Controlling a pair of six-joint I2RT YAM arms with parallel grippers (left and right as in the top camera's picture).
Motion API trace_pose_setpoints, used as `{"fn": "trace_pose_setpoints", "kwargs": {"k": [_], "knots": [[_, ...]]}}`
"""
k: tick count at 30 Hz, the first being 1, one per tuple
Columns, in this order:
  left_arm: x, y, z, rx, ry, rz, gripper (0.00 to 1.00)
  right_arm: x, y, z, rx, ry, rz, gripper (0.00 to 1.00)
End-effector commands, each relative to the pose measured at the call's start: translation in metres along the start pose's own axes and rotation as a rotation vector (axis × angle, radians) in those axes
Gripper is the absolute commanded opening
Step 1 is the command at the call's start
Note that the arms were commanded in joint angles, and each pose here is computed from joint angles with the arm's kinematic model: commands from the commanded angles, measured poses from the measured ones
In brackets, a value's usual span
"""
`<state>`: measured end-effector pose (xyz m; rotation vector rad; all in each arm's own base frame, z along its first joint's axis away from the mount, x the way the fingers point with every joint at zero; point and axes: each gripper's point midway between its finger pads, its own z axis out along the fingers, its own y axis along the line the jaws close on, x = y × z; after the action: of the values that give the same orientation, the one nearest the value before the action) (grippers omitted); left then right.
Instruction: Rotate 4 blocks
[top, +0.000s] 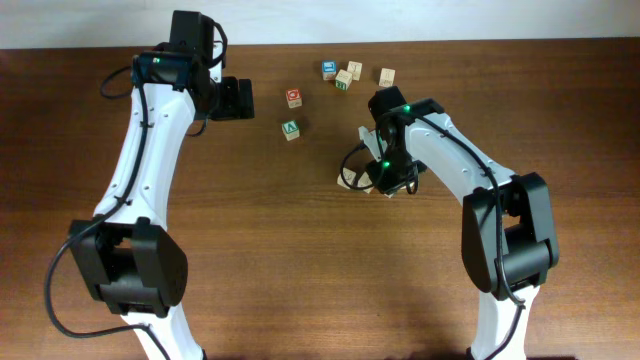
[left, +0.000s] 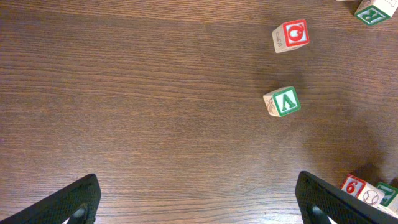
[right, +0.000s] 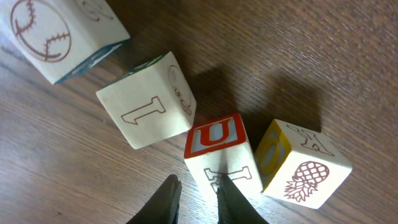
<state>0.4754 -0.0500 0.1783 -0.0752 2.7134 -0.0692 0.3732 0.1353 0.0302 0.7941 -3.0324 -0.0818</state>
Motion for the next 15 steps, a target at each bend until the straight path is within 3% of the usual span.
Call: {"fn": "trace_pose_setpoints", "kwargs": {"k": [1,4,7,10,12,15], "knots": [[-0.003,-0.005,0.003,0.014,-0.001,0.016,0.98,0.004,0.006,-0.004,-0.022,-0.001,-0.100,0.22],[-0.004,-0.005,0.003,0.014,-0.002,0.016,0.98,-0.006,0.005,-0.008,-0.019,-0.038,-0.124,0.22],[-0.003,-0.005,0.003,0.014,-0.001,0.016,0.98,-0.032,0.003,-0.044,-0.022,-0.133,-0.023,0.22],[-0.003,-0.004,0.003,0.013,0.002,0.016,0.98,-0.024,-0.010,-0.061,-0.042,-0.103,0.334,0.20],[-0.003,-0.004,0.003,0.013,0.002,0.016,0.98,0.008,-0.016,-0.047,-0.048,0.023,0.689,0.04],[-0.003,-0.004,0.003,0.013,0.002,0.016,0.98,0.035,-0.013,-0.015,0.001,0.109,0.768,0.04]]}}
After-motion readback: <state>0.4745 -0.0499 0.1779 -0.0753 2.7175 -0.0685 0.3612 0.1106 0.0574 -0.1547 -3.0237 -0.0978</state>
